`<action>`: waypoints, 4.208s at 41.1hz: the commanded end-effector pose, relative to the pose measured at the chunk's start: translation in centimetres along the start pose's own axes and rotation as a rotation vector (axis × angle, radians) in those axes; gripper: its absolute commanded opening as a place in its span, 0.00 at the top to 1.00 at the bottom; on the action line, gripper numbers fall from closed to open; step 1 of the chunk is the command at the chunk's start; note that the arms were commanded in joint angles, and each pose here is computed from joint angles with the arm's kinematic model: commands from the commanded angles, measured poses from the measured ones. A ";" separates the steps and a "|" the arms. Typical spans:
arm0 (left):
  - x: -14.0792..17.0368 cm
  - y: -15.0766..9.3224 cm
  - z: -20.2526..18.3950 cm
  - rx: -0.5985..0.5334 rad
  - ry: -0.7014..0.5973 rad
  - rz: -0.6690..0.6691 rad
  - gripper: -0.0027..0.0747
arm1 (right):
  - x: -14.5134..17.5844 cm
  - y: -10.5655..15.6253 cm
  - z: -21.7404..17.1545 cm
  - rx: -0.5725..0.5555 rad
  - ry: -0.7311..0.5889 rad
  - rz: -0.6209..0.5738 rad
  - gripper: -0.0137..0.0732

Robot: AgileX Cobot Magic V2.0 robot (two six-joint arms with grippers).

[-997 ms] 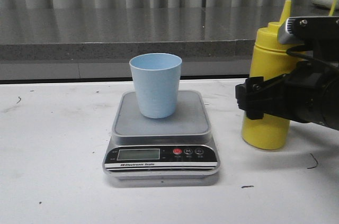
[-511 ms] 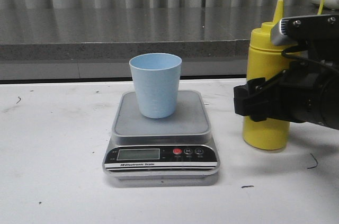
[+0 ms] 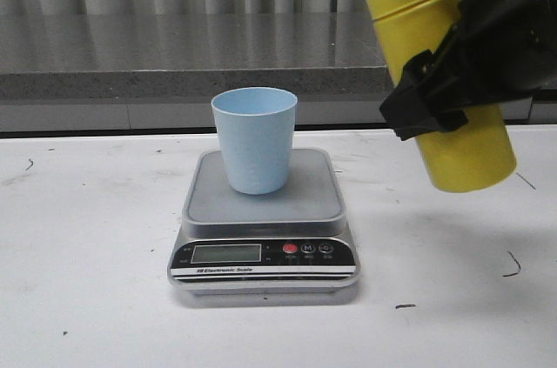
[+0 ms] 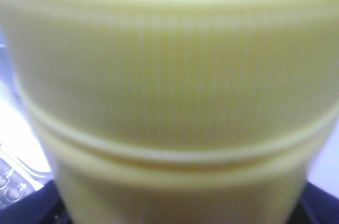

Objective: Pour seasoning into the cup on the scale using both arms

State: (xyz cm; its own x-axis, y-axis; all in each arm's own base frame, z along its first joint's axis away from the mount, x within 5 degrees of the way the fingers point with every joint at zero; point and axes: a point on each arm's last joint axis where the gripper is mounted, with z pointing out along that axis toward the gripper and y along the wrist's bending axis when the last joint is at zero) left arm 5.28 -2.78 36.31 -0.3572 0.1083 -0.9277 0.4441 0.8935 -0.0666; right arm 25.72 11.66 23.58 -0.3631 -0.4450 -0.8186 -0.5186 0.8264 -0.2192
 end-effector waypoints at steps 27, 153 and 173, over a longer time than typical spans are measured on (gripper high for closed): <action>-1.3 -0.1 -0.3 0.013 -0.093 -0.009 0.52 | -10.7 -1.6 0.9 0.041 0.334 -0.796 0.46; -1.3 -0.1 -0.3 0.013 -0.093 -0.009 0.52 | 5.6 -7.9 1.0 0.241 -0.600 0.220 0.46; -1.3 -0.1 -0.3 0.013 -0.093 -0.009 0.52 | 7.0 -9.3 5.1 0.281 -0.627 0.262 0.46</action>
State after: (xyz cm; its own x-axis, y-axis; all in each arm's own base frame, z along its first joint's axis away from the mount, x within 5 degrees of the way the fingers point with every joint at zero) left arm 5.28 -2.78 36.31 -0.3572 0.1083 -0.9277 0.4441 0.8935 -0.0666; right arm 31.06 2.80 13.93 -0.1424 -0.0461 -0.9887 -0.2354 0.9718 -0.0114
